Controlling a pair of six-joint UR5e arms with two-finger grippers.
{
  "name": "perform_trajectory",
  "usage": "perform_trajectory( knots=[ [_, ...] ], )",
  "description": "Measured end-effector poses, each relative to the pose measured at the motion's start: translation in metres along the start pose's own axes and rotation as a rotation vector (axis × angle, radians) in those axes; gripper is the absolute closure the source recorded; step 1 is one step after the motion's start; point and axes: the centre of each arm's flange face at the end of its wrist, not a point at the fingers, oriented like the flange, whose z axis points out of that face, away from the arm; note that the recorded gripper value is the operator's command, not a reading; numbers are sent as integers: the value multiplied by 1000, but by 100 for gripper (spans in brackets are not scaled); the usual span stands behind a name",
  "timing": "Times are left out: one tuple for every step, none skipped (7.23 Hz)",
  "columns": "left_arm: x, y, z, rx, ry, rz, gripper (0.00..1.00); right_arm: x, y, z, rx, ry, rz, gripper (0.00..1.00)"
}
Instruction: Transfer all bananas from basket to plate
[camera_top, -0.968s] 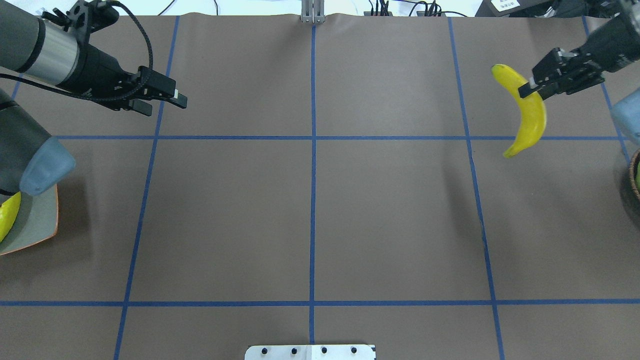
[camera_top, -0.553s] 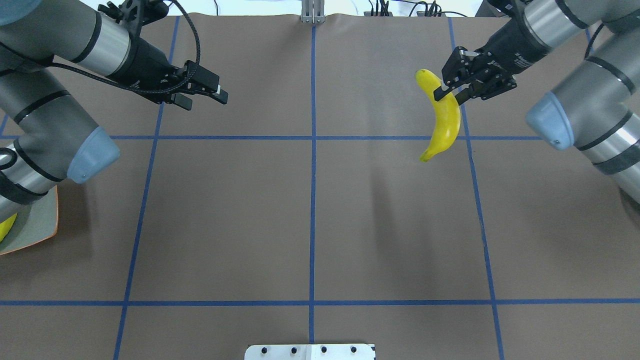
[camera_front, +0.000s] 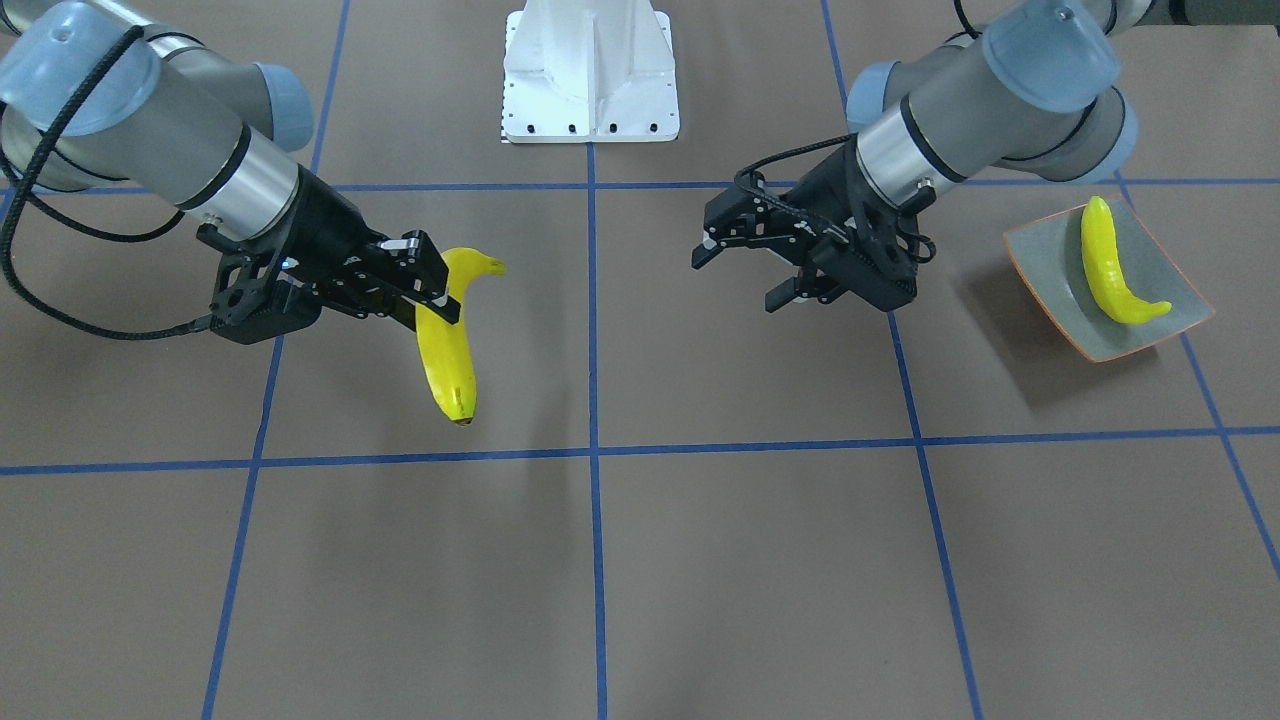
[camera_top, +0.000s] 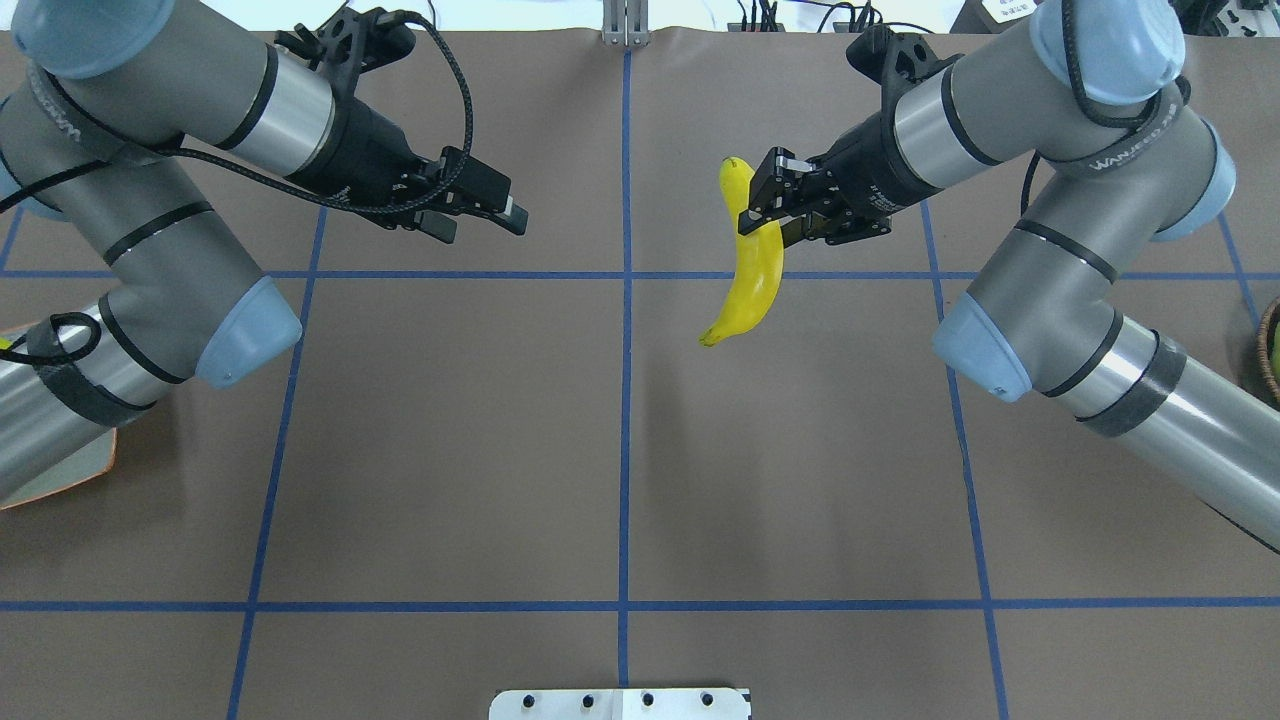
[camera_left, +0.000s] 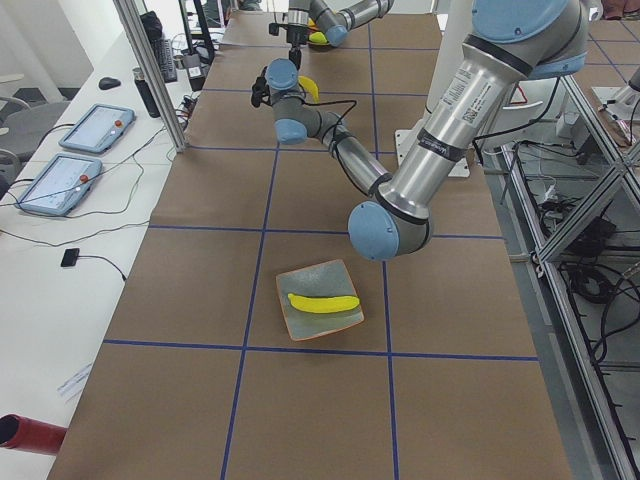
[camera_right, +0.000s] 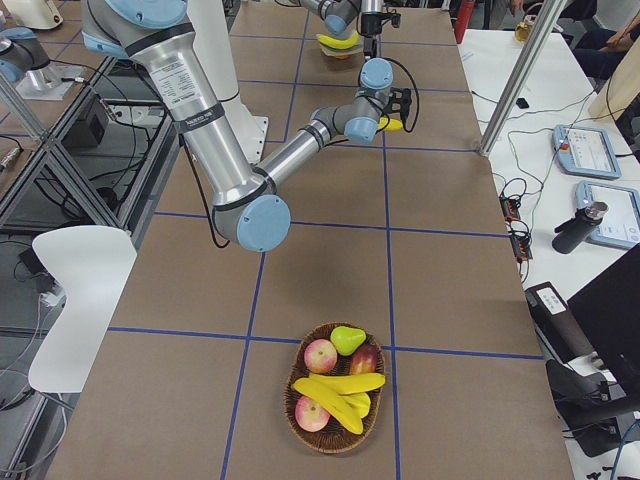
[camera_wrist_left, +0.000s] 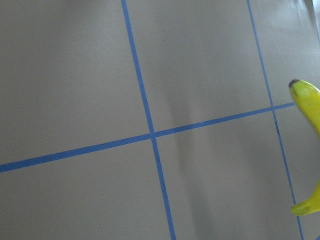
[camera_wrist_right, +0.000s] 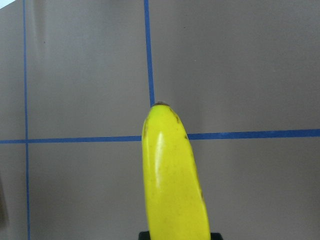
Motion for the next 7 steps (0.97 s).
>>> perform_trajectory(
  knots=[
    [13, 10, 11, -13, 36, 12, 1, -7, 10, 5, 8, -45, 19, 100],
    [20, 16, 17, -21, 58, 21, 1, -16, 20, 10, 3, -78, 18, 100],
    [24, 21, 21, -27, 72, 30, 1, -29, 30, 16, 0, -109, 16, 100],
    [28, 25, 24, -32, 85, 40, 1, -43, 41, 25, 13, -135, 23, 100],
    [33, 30, 28, -39, 99, 50, 1, -52, 51, 33, 30, -153, 28, 100],
    [38, 35, 33, -46, 114, 62, 1, -59, 58, 40, 34, -163, 29, 100],
    [41, 38, 35, -50, 124, 71, 2, -67, 64, 44, 28, -171, 32, 100]
  ],
)
